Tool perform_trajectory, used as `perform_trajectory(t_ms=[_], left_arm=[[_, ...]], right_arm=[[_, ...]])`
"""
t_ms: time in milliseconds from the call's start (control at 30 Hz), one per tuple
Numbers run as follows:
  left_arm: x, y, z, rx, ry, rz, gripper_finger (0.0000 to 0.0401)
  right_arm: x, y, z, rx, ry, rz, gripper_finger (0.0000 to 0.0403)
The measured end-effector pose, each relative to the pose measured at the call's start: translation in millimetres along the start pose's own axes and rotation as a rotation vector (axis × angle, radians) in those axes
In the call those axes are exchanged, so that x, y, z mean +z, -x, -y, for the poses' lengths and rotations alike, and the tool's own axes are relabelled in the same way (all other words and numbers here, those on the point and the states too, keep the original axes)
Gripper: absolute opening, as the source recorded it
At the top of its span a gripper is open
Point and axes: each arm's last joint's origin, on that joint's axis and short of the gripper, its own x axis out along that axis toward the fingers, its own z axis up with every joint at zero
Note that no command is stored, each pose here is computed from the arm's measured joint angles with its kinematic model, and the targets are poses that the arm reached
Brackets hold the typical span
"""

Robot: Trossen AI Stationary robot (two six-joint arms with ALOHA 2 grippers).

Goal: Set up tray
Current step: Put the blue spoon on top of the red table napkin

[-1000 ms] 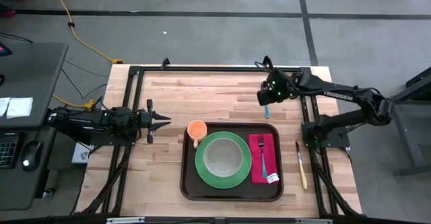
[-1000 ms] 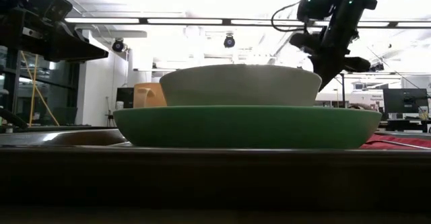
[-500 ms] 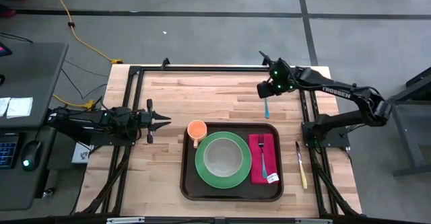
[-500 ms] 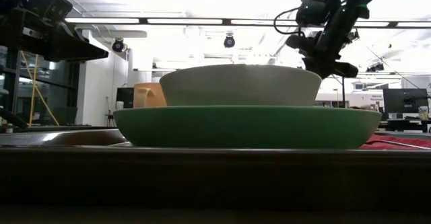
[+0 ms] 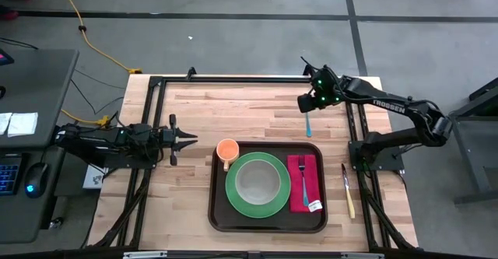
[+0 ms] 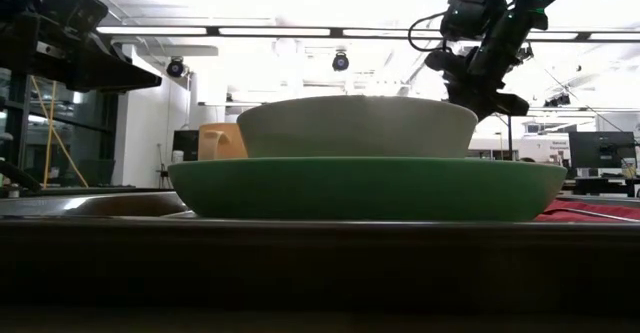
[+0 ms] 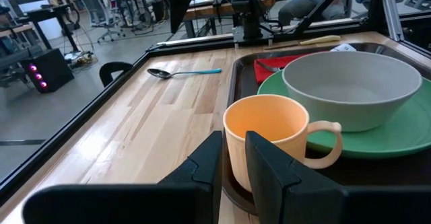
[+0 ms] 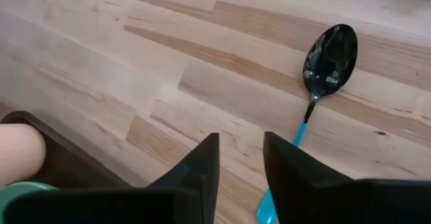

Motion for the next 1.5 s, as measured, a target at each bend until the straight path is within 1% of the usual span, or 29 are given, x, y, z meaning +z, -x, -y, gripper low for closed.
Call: perform_trajectory(t_ms=[167,300,400,467,567,833,1133,1233,1333,1500], left_arm=[[0.0,0.0,0.0,0.001,0.001,0.000,0.0097],[0.0,0.0,-0.1,0.001,0.001,0.000,0.0097],[0.0,0.0,-0.1,0.002,0.001,-0.001,0.0097],[-0.1,0.0,0.0,0.002,0.001,-0.001,0.0097],[0.0,0.0,-0.1,0.002,0.001,-0.001,0.0097],[0.0,0.0,-0.1,0.005,-0.005,-0.001,0.0097],[0.0,0.0,-0.2,0.005,-0.025,-0.002,0.0097],[0.0,0.0,-0.2,0.005,-0.025,-0.002,0.0097],[0.0,0.0,-0.1,0.004,-0.027,-0.001,0.0097],[0.0,0.0,-0.1,0.004,-0.027,-0.001,0.0097]], right_arm=[[0.0,0.0,-0.3,0.007,-0.002,-0.003,0.0121],[1.6,0.0,-2.1,0.035,0.008,0.008,0.0130],[4.3,0.2,-4.1,0.059,0.037,0.033,0.0130],[6.1,0.3,-5.4,0.073,0.013,0.051,0.0129],[8.1,0.6,-6.8,0.086,0.010,0.072,0.0130],[4.4,0.0,-3.8,0.050,-0.030,0.038,0.0130],[3.8,-0.3,-3.8,0.056,-0.065,0.025,0.0130],[5.4,-6.7,-3.3,0.057,-0.072,0.008,0.0130],[7.4,-18.4,-1.1,0.062,-0.083,-0.040,0.0129],[9.7,-36.4,6.0,0.016,-0.107,-0.095,0.0130]])
